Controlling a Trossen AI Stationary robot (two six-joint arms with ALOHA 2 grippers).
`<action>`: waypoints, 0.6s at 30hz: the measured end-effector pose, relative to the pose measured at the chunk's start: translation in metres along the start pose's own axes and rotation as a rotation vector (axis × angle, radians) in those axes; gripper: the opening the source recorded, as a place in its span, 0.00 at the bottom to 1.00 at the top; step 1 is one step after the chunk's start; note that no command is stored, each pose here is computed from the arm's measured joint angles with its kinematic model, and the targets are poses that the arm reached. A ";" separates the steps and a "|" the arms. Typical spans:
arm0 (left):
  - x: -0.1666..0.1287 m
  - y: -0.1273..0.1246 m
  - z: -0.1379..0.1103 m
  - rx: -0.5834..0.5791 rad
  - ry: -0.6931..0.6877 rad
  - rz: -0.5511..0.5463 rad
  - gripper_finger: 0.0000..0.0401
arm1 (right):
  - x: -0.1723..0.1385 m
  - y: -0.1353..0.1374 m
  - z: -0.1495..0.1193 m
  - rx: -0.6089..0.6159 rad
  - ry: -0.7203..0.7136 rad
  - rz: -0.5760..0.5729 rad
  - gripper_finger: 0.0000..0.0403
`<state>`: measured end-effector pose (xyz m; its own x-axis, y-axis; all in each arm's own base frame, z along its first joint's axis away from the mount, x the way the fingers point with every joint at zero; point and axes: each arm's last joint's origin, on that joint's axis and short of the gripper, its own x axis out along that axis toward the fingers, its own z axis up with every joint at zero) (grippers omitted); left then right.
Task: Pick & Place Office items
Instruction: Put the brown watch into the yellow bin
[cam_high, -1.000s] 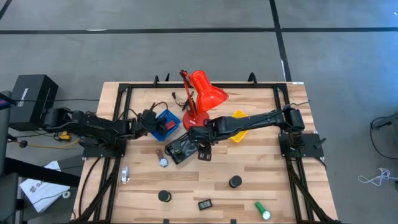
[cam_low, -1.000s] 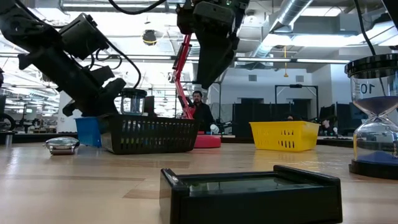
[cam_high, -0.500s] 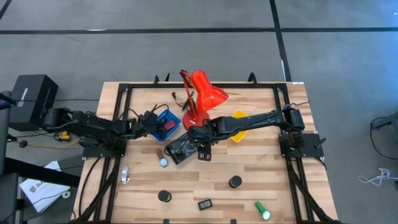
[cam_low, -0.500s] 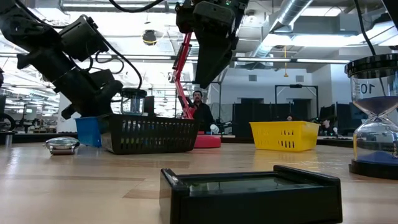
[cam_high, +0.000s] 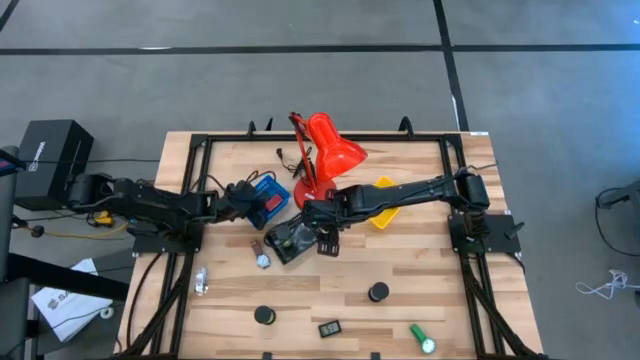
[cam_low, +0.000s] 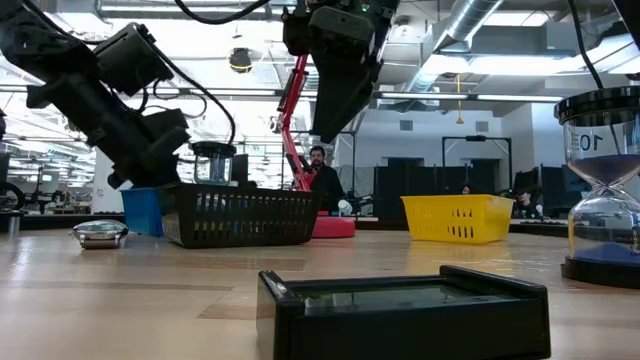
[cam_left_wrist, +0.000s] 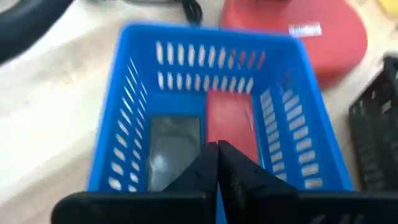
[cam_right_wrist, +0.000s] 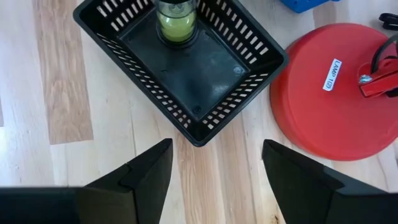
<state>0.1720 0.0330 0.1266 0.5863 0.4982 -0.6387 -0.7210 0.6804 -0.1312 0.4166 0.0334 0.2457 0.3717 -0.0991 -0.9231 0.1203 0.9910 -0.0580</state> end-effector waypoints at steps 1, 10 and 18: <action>-0.001 0.000 0.001 -0.003 -0.007 -0.003 0.00 | 0.000 0.000 0.000 0.000 0.000 0.000 0.59; -0.031 -0.024 0.018 0.152 -0.156 -0.191 0.00 | -0.003 0.009 -0.009 -0.057 0.073 -0.004 0.59; -0.057 -0.044 0.020 0.216 -0.301 -0.354 0.00 | -0.023 0.025 -0.030 -0.161 0.206 -0.015 0.59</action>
<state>0.1774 -0.0143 0.1843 0.8841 0.3284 -0.3324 -0.3850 0.9151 -0.1198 0.3832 0.0632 0.2544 0.1736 -0.1097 -0.9787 -0.0296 0.9927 -0.1165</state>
